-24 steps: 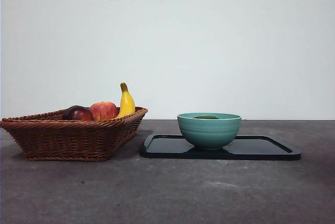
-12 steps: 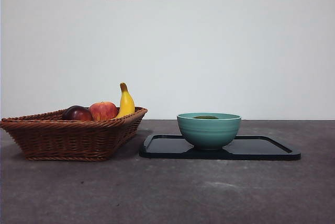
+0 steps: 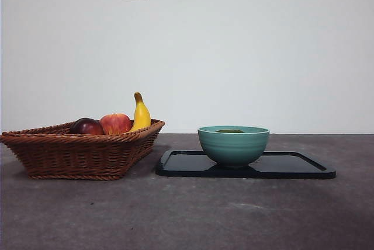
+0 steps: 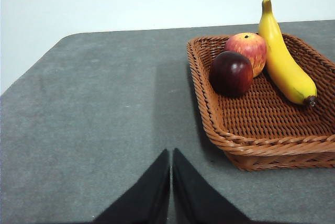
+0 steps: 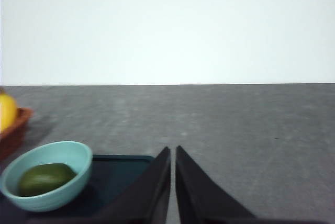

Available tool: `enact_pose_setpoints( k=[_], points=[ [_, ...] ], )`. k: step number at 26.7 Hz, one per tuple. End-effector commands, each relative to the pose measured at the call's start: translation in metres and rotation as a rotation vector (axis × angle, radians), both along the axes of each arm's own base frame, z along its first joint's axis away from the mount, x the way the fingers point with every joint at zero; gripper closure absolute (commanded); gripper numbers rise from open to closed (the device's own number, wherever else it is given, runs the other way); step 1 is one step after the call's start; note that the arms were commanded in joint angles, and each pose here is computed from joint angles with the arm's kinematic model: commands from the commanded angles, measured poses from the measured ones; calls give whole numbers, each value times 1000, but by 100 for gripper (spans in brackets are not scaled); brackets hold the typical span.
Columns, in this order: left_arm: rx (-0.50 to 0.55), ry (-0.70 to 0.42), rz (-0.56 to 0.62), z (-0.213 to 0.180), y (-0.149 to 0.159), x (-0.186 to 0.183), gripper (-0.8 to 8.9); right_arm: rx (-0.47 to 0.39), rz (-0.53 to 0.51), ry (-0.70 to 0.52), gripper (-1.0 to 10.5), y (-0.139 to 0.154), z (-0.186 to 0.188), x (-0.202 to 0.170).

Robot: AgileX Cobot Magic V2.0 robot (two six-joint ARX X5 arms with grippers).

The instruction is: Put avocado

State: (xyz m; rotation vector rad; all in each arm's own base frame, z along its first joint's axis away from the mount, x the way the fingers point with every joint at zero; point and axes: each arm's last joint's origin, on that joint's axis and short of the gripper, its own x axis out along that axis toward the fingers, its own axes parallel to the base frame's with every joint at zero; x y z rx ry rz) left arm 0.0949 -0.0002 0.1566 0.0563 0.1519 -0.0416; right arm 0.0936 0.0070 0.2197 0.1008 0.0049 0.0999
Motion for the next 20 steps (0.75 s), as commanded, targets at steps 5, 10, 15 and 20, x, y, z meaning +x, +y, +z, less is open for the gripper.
enact_pose_setpoints(
  k=[5,10,15,20],
  points=[
    [-3,26,4,-8,0,1,806,21,-51,-2,940,-2,-38,1],
    [-3,26,4,-8,0,1,806,57,-66,40,940,-3,-56,3],
    [-3,26,4,-8,0,1,806,59,-99,112,940,-5,-64,3],
    [-3,26,4,-8,0,1,806,54,-110,172,940,-5,-70,2]
  ],
)
